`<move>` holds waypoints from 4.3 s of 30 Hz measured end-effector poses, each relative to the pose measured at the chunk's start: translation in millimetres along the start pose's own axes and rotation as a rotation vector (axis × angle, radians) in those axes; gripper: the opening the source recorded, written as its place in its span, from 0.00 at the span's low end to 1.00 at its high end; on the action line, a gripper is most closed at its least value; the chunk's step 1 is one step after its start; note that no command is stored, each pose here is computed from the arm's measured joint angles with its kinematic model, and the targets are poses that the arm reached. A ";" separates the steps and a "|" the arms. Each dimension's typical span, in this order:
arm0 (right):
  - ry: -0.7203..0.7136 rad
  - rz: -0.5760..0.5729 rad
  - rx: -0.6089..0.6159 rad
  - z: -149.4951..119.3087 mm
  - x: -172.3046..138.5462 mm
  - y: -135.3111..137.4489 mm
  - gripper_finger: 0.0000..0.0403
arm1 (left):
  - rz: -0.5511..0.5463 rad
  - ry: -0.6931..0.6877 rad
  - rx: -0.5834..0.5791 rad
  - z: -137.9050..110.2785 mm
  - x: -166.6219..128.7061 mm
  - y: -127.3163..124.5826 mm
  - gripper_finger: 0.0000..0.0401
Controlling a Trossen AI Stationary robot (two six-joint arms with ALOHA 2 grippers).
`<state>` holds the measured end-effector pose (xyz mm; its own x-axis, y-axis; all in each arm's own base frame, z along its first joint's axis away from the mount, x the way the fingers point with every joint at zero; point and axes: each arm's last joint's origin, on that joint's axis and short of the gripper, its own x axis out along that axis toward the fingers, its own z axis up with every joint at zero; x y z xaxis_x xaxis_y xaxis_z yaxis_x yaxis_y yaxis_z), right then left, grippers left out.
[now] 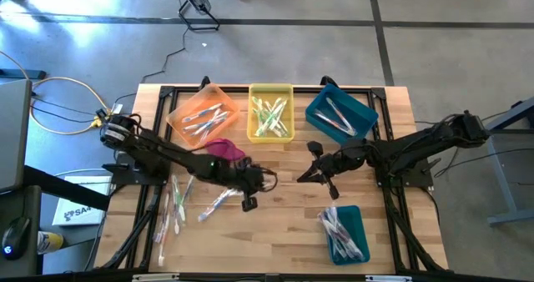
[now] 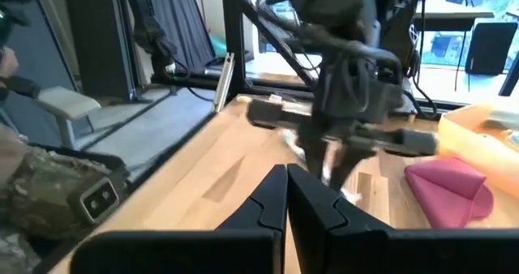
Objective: Pick & Place Toothbrushes
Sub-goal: Put the orange toothbrush into the top blue bin
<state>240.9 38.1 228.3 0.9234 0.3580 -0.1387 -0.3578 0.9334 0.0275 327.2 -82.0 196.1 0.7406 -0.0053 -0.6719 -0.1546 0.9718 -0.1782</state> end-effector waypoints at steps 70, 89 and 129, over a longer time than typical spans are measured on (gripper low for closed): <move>-0.336 -0.559 -0.124 39.8 21.3 -90.7 0.23 | -0.241 -0.884 0.547 120.0 -113.4 171.7 0.04; -0.316 -0.555 -0.129 45.7 34.6 -99.6 0.44 | -0.236 -0.904 0.553 121.3 -106.5 161.4 0.04; -0.304 -0.519 -0.157 45.0 35.2 -98.8 0.04 | -0.217 -0.946 0.559 122.5 -86.2 151.2 0.04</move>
<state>315.0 -40.4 265.3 0.9724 -0.1294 0.1939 0.1539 0.9812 -0.1168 320.1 94.3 315.1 0.9520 -0.2372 0.1937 0.1773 0.9426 0.2831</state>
